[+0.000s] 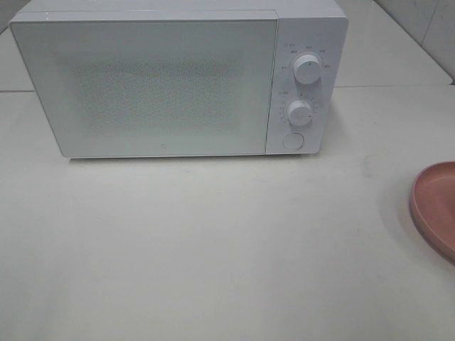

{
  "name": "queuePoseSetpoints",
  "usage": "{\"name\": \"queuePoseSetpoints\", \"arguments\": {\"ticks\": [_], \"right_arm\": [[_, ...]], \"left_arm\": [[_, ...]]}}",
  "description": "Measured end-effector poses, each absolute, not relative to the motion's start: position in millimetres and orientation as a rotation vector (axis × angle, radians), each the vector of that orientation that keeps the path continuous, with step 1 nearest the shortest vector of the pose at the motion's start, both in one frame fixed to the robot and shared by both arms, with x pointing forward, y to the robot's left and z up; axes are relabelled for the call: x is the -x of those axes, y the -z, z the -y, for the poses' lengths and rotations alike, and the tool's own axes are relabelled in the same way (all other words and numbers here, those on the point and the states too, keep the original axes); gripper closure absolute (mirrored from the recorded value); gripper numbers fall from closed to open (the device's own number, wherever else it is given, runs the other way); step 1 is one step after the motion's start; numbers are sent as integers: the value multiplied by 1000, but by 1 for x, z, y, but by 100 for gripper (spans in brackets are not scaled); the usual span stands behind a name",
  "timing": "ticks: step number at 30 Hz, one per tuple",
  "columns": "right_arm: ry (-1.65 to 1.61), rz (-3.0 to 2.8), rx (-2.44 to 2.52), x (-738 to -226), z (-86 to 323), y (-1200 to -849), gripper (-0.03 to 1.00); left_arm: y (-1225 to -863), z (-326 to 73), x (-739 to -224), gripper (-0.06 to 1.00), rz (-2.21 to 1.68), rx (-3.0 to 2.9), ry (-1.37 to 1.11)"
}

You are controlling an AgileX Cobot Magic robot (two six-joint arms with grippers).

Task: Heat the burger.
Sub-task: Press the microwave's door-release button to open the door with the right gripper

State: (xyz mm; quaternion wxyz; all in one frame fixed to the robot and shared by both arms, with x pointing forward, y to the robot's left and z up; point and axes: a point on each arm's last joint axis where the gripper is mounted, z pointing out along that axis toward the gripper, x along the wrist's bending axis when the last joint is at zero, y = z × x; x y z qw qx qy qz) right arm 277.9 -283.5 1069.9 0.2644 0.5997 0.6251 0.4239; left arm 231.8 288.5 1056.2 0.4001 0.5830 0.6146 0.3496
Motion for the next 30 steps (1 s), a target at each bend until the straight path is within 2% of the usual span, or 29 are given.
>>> {"name": "queuePoseSetpoints", "arguments": {"ticks": [30], "right_arm": [[-1113, -1641, -1687, -375, 276, -1063, 20]], "left_arm": [[-1056, -289, -232, -5, -1555, -1475, -884]]}}
